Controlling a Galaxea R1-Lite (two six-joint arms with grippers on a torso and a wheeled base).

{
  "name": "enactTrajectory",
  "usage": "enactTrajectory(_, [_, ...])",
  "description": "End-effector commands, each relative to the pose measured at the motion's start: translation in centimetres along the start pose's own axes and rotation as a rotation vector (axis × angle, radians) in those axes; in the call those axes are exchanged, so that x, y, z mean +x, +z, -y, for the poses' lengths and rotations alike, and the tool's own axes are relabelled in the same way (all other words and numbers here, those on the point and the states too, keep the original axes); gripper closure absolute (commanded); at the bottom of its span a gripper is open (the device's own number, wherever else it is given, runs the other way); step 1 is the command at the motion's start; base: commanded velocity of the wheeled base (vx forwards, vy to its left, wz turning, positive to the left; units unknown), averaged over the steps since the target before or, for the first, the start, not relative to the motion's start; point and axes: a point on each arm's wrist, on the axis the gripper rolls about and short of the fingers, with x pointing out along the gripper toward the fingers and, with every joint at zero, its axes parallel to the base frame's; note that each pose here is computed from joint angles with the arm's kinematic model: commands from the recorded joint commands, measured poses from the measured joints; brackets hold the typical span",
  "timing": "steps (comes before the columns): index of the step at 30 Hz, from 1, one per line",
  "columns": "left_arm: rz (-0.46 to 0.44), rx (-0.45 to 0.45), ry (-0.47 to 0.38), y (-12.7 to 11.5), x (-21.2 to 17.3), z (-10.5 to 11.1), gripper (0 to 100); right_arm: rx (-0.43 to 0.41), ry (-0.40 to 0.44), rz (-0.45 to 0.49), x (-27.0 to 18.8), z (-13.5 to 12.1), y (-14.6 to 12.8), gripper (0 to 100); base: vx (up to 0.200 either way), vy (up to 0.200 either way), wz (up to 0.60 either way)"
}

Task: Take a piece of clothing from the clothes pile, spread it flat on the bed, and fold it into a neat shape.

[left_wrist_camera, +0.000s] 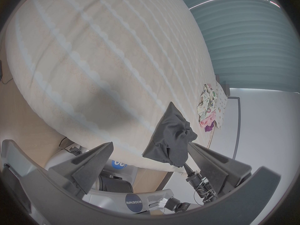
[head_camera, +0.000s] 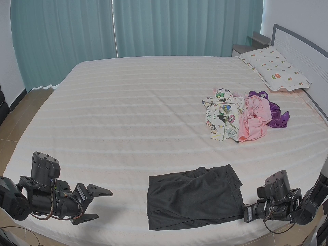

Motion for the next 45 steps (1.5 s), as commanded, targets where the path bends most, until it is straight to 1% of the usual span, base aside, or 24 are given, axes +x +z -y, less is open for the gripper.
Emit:
enactTrajectory(1, [-0.006,0.0,0.007,-0.1,0.2,0.0,0,0.032,-0.033,-0.025,-0.4,1.4,-0.6,100,0.0,0.0,0.0])
enactTrajectory(2, [-0.006,0.0,0.007,-0.1,0.2,0.0,0,0.032,-0.033,-0.025,-0.4,1.4,-0.6,100,0.0,0.0,0.0])
enactTrajectory(7, [-0.009,-0.001,0.014,0.0,0.3,-0.1,0,0.032,-0.035,-0.087,-0.6,2.0,-1.9,100,0.0,0.0,0.0])
enactTrajectory(11, [-0.01,-0.001,0.015,0.0,0.4,-0.1,0,0.037,-0.042,-0.088,-0.6,2.3,-1.9,100,0.0,0.0,0.0])
enactTrajectory(12, [-0.011,-0.002,0.018,0.0,0.4,-0.1,0,0.033,-0.059,-0.096,-0.6,2.8,-2.0,100,0.0,0.0,0.0])
enactTrajectory(14, [-0.012,-0.003,0.019,0.0,0.4,-0.1,0,0.035,-0.062,-0.098,-0.6,3.0,-2.0,100,0.0,0.0,0.0])
enactTrajectory(16, [-0.012,-0.003,0.02,0.0,0.5,-0.2,0,0.045,-0.058,-0.092,-0.7,3.0,-1.9,100,0.0,0.0,0.0])
enactTrajectory(18, [-0.012,-0.003,0.02,0.0,0.5,-0.2,0,0.056,-0.027,-0.061,-0.8,3.0,-1.4,100,0.0,0.0,0.0])
enactTrajectory(19, [-0.013,-0.002,0.02,0.0,0.5,-0.1,0,0.058,-0.019,-0.047,-0.8,2.9,-1.1,0,0.0,0.0,0.0])
enactTrajectory(23, [-0.013,-0.002,0.02,0.0,0.5,-0.1,0,0.081,0.007,0.016,-0.7,2.7,-0.3,0,0.0,0.0,0.0])
enactTrajectory(26, [-0.014,-0.003,0.022,-0.1,0.5,-0.2,0,0.162,0.071,0.053,-0.3,2.0,0.4,0,0.0,0.0,0.0])
enactTrajectory(27, [-0.013,-0.004,0.022,0.0,0.5,-0.2,0,0.17,0.074,0.053,-0.3,2.0,0.4,0,0.0,0.0,0.0])
enactTrajectory(29, [-0.013,-0.004,0.022,0.0,0.5,-0.2,0,0.259,0.104,0.05,0.1,1.7,0.7,0,0.0,0.0,0.0])
enactTrajectory(30, [-0.014,-0.003,0.022,0.0,0.5,-0.2,0,0.288,0.11,0.046,0.1,1.6,0.7,0,0.0,0.0,0.0])
enactTrajectory(31, [-0.013,-0.004,0.022,0.0,0.5,-0.2,0,0.294,0.113,0.045,0.2,1.6,0.7,0,0.0,0.0,0.0])
enactTrajectory(33, [-0.016,-0.004,0.026,0.0,0.6,-0.2,0,0.345,0.156,0.023,0.5,1.5,0.9,0,0.0,0.0,0.0])
enactTrajectory(36, [-0.037,-0.008,0.023,0.0,0.7,-0.3,0,0.396,0.181,0.01,0.9,1.4,1.1,0,0.0,0.0,0.0])
enactTrajectory(41, [-0.056,-0.009,0.017,-0.1,0.7,-0.3,0,0.429,0.209,0.056,0.4,1.2,2.0,0,0.0,0.0,0.0])
enactTrajectory(45, [-0.056,-0.01,0.018,-0.1,0.7,-0.3,0,0.446,0.216,0.064,0.3,1.1,2.3,0,0.0,0.0,0.0])
